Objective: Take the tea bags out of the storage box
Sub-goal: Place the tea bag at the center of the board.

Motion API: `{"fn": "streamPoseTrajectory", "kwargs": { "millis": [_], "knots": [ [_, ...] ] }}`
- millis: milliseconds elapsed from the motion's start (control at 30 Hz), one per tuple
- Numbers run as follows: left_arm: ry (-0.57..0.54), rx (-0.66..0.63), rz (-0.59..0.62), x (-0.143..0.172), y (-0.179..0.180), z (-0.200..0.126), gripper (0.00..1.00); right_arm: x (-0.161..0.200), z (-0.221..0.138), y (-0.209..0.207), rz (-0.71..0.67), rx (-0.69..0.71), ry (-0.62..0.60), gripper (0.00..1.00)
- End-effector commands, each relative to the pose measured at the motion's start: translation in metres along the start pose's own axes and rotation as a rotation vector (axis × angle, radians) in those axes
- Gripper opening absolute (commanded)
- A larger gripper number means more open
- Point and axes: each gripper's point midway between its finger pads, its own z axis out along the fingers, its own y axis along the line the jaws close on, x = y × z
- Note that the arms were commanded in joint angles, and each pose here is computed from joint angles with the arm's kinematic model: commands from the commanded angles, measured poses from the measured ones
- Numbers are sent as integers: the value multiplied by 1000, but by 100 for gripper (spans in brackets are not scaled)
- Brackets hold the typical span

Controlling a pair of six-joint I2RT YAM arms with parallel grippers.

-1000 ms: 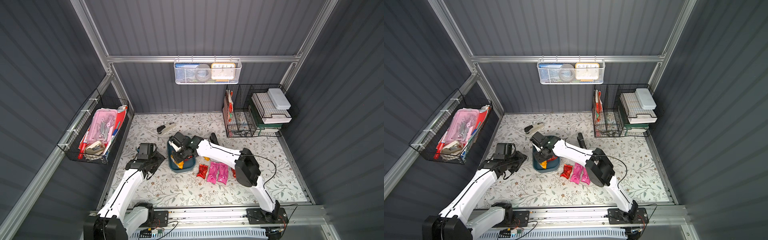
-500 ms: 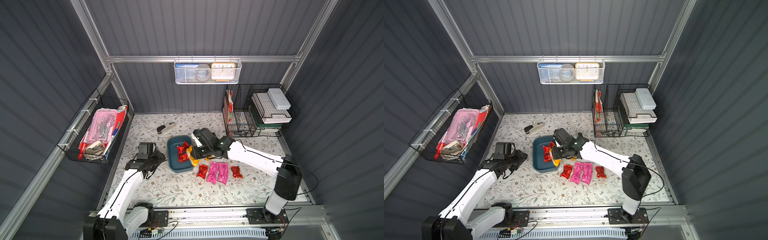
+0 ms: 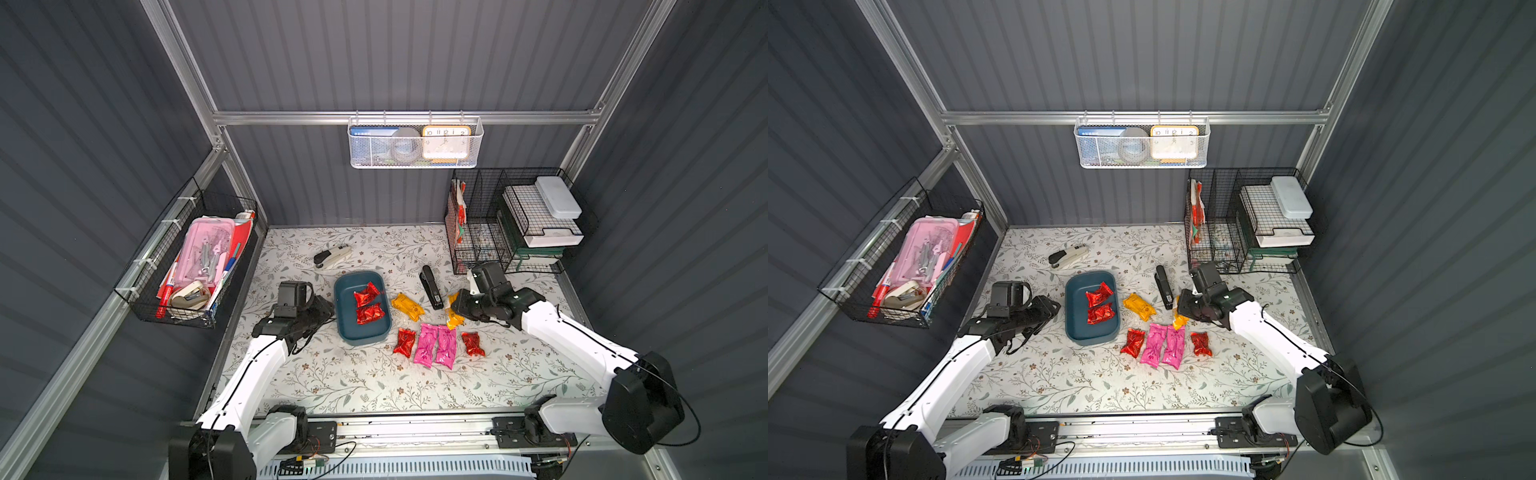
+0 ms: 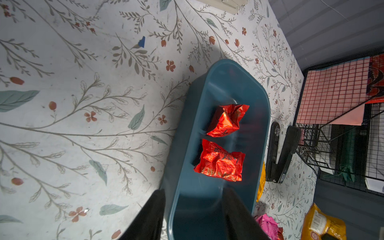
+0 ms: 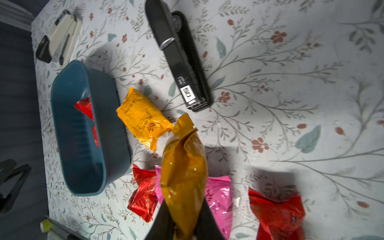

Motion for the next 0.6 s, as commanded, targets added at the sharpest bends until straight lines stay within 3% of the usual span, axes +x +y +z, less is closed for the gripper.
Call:
{"fn": "streamPoseTrajectory", "kwargs": {
  "millis": [0, 233, 567],
  "knots": [
    [-16, 53, 41, -11, -17, -5, 50, -6, 7, -15, 37, -20, 16, 15],
    [-45, 57, 59, -21, -23, -9, 49, -11, 36, -62, 80, 42, 119, 15],
    [-35, 58, 61, -16, -21, -10, 49, -29, 69, -68, 119, -16, 151, 19]
  ]
}}
